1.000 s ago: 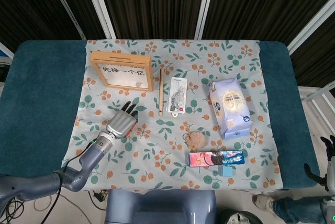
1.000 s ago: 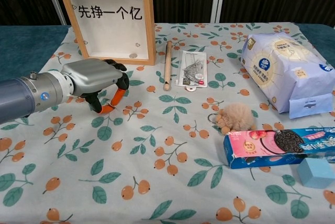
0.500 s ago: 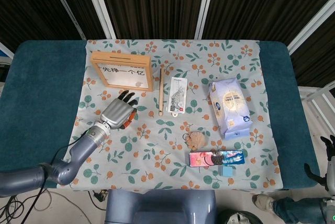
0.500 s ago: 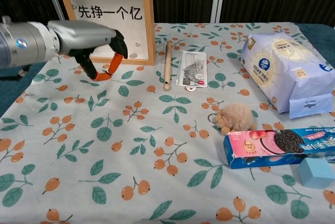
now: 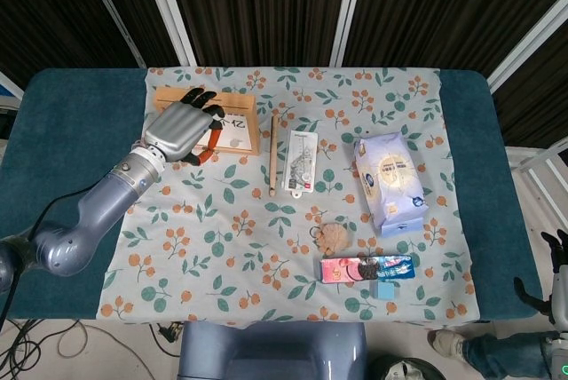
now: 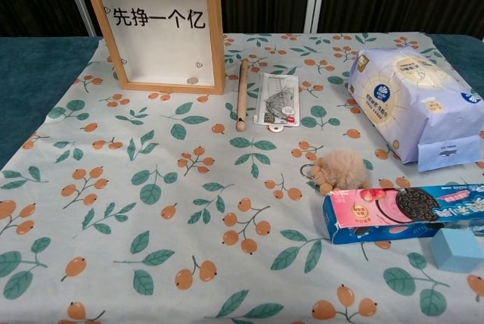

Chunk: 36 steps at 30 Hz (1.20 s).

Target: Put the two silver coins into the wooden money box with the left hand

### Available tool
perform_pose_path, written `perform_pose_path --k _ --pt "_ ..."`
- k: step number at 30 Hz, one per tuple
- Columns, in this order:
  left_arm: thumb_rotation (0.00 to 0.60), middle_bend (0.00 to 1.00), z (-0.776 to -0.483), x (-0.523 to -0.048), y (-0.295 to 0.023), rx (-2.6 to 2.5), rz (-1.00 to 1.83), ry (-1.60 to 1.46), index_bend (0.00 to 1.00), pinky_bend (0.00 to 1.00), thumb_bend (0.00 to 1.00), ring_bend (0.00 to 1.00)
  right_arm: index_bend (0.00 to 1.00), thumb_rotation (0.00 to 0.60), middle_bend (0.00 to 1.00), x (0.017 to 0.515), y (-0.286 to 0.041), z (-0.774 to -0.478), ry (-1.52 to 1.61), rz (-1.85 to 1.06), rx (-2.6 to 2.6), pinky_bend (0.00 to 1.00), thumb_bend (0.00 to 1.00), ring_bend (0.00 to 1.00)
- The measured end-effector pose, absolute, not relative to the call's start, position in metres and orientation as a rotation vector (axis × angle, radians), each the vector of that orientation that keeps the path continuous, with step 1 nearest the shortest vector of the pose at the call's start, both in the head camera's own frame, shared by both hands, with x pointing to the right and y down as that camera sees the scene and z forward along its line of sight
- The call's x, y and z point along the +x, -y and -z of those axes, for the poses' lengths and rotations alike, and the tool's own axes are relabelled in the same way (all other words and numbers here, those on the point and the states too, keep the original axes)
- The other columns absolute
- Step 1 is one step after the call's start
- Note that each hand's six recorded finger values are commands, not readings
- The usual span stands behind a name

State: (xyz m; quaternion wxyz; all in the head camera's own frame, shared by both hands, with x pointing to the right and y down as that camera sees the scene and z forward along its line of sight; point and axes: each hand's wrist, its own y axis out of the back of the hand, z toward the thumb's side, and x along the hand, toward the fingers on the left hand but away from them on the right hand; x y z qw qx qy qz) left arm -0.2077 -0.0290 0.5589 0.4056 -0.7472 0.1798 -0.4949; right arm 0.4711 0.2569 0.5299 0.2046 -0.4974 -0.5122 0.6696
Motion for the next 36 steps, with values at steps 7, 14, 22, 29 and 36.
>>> perform_pose_path --k 7,14,22,29,36 --pt "0.600 0.23 -0.551 -0.206 0.064 -1.873 1.313 -0.496 0.67 0.00 0.59 0.00 0.16 0.600 0.05 0.471 -0.256 -0.529 1.435 -1.862 -1.384 0.00 0.37 0.00" --pt "0.600 0.23 -0.557 -0.221 0.113 -1.827 1.450 -0.549 0.67 0.00 0.60 0.00 0.16 0.600 0.05 0.471 -0.257 -0.530 1.435 -1.863 -1.384 0.00 0.37 0.00" --pt "0.600 0.22 -0.571 -0.229 0.142 -1.854 1.582 -0.568 0.66 0.00 0.60 0.00 0.16 0.600 0.05 0.469 -0.257 -0.531 1.431 -1.864 -1.386 0.00 0.37 0.00" --pt "0.600 0.21 -0.590 -0.225 0.146 -1.886 1.621 -0.561 0.64 0.00 0.60 0.00 0.16 0.600 0.05 0.470 -0.257 -0.532 1.434 -1.864 -1.379 0.00 0.37 0.00" --pt "0.600 0.20 -0.600 -0.218 0.154 -1.876 1.624 -0.556 0.63 0.00 0.60 0.00 0.15 0.600 0.05 0.468 -0.256 -0.533 1.438 -1.859 -1.384 0.00 0.37 0.00"
